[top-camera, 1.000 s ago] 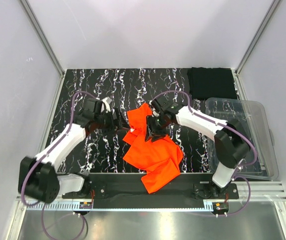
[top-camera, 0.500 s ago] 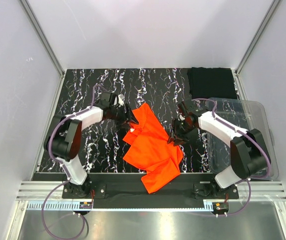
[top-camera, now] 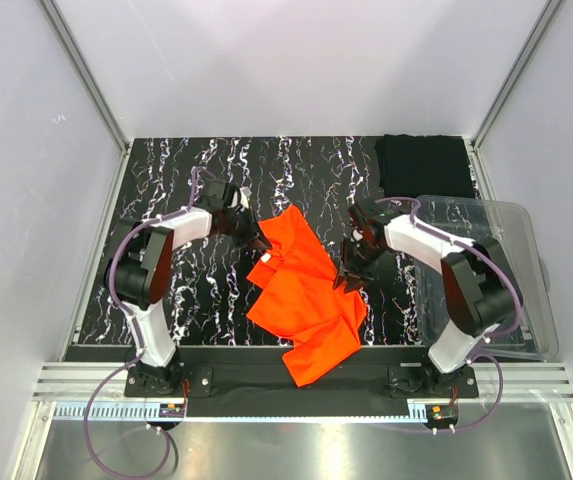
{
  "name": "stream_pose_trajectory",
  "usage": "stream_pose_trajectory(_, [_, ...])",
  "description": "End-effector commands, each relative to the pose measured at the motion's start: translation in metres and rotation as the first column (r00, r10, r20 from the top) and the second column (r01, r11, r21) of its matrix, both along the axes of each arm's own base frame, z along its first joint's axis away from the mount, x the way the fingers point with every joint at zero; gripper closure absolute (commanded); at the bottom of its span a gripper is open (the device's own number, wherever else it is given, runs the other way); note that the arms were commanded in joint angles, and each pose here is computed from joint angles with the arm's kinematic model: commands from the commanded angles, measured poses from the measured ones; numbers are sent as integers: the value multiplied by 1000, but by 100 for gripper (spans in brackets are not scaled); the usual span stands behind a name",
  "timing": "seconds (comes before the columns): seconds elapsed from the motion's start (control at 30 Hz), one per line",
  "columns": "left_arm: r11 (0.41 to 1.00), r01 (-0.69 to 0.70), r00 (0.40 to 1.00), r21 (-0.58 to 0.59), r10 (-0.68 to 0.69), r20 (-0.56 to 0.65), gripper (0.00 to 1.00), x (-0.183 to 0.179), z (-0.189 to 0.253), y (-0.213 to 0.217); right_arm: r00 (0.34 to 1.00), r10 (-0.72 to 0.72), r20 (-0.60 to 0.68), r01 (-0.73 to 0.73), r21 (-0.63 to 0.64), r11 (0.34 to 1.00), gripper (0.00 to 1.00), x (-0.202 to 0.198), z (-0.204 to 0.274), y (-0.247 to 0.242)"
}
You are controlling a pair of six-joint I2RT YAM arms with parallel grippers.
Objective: Fold and stack the t-shirts
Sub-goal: Flatten the tshirt out
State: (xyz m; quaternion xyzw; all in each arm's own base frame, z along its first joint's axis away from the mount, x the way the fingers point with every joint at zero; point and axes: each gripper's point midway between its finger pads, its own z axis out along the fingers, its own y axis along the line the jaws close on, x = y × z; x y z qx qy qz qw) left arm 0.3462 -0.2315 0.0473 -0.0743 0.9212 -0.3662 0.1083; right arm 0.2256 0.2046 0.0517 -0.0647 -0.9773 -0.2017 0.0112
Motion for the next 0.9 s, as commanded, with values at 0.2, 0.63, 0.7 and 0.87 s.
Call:
stream_pose_trajectory(0.2, [949, -286, 902, 129, 222, 371, 100, -18, 120, 94, 975, 222, 8, -222, 66, 973, 62, -2, -1, 71])
stream_pose_trajectory(0.63, [940, -339, 732, 39, 237, 639, 100, -72, 236, 118, 894, 385, 229, -434, 228, 872, 48, -30, 66, 105])
stream_pose_trajectory(0.7, [944, -327, 740, 51, 222, 634, 100, -67, 235, 116, 846, 449, 288, -516, 226, 826, 45, -42, 72, 114])
stream_pose_trajectory(0.87, [949, -297, 785, 106, 179, 593, 100, -45, 223, 111, 681, 628, 377, -690, 43, 723, 35, -91, 59, 157])
